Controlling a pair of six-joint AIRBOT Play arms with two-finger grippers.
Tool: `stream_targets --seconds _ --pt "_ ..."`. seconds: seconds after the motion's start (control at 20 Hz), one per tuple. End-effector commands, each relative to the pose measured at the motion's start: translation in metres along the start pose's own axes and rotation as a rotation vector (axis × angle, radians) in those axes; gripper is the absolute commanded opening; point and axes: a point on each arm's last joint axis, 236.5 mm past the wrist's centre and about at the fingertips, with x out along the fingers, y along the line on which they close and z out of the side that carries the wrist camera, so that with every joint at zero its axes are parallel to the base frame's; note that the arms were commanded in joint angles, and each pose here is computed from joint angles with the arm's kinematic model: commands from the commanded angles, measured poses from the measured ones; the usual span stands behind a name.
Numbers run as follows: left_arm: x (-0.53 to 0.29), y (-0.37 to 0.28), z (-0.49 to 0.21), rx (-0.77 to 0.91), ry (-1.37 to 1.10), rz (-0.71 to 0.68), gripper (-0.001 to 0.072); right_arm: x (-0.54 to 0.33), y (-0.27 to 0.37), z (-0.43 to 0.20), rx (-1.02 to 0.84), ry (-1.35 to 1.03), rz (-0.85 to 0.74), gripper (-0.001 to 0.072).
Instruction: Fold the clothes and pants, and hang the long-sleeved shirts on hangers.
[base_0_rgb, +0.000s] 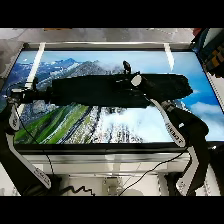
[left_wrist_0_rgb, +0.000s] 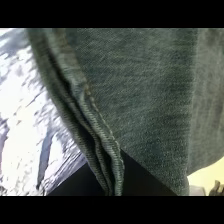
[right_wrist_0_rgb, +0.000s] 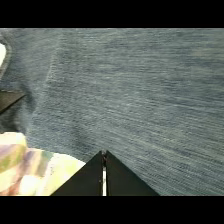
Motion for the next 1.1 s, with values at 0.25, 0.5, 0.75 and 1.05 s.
stream_targets --seconds 0.25,0.5,0.75,1.05 --pt "-0.030 -0.031 0.044 -0.023 -0.186 -0.163 0.0018 0.011 0.012 0.002 0.027 -0.013 0.040 0.0021" --pt "-0.061 -0.066 0.060 0.012 -0.260 -0.249 0.0017 0.044 0.025 -0.011 0.126 -0.016 0.061 0.0020" --pt "-0.057 -0.086 0.047 0.041 -0.201 -0.284 0.0017 0.085 0.040 -0.029 0.274 0.022 0.090 0.0019" --pt "-0.029 -0.113 0.010 0.096 -0.043 -0.320 0.0017 0.107 0.023 -0.018 0.549 -0.048 0.094 0.0018"
